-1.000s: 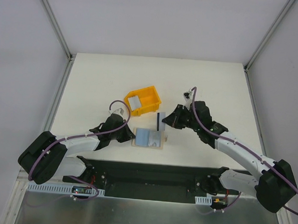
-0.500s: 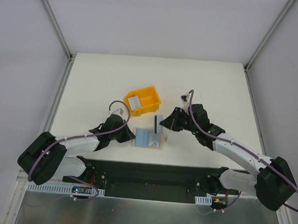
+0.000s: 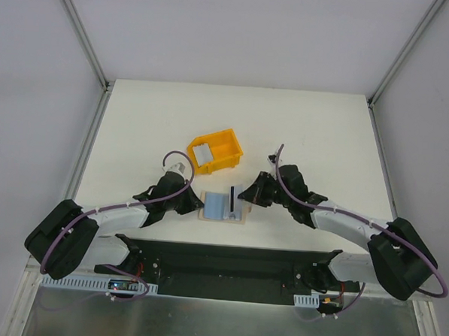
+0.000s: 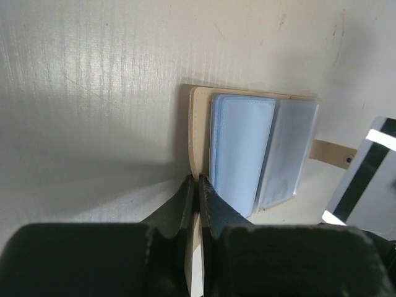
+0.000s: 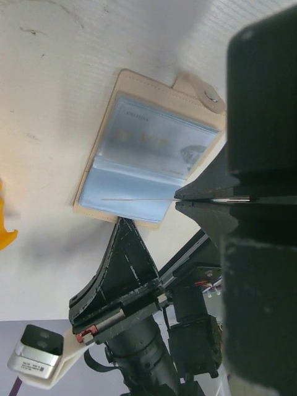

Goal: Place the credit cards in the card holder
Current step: Insert the credit card into the card holder.

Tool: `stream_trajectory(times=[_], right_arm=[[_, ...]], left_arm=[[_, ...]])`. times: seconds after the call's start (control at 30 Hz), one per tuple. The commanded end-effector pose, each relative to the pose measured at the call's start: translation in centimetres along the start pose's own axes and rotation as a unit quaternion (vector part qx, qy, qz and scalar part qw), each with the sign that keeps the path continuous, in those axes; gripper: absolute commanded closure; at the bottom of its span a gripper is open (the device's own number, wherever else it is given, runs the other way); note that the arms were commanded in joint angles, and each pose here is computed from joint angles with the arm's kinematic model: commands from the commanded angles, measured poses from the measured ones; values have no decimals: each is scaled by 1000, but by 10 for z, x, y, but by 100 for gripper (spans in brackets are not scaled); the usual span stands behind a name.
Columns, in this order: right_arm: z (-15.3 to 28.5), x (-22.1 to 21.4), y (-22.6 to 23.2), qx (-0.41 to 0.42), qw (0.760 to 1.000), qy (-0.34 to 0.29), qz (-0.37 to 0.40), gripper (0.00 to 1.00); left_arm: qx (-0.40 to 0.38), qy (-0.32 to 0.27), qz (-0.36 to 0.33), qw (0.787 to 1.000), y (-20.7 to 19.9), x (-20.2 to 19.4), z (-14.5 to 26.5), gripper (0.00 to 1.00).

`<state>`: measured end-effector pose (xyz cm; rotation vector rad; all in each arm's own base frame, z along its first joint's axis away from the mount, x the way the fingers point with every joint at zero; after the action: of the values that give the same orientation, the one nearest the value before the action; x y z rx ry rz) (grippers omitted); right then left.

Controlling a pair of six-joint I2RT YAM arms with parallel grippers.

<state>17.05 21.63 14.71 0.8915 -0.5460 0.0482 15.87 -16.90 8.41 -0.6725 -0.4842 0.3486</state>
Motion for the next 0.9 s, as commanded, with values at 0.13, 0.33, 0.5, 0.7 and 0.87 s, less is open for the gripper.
stream_trajectory(times=[0.13, 0.33, 0.5, 0.7, 0.87], right_arm=[[-31, -5, -3, 34, 999, 2, -32, 100], [-42, -11, -13, 24, 999, 3, -37, 100], [-47, -17, -21, 17, 999, 11, -42, 99], [-53, -24, -27, 18, 998, 20, -59, 100], [-58, -30, -33, 12, 997, 29, -69, 100]], left_arm=[[3, -17, 41, 999, 6, -1, 2, 100], [9, -13, 55, 998, 9, -4, 0, 100], [8, -9, 57, 998, 9, -5, -2, 100], [8, -7, 59, 998, 10, -5, -3, 100], [7, -7, 60, 998, 10, -6, -3, 100]])
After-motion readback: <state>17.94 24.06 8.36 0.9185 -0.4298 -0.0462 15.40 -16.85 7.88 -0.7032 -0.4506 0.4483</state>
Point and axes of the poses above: each gripper's point midway between its finger pads, its own z axis back along the fingers, its own y axis along the line the jaws close on, x = y × z, the point moved 9 cm from there along z, back along the fingers, and after that the axes turned 4 degrees about z, right-handed, at the moved point
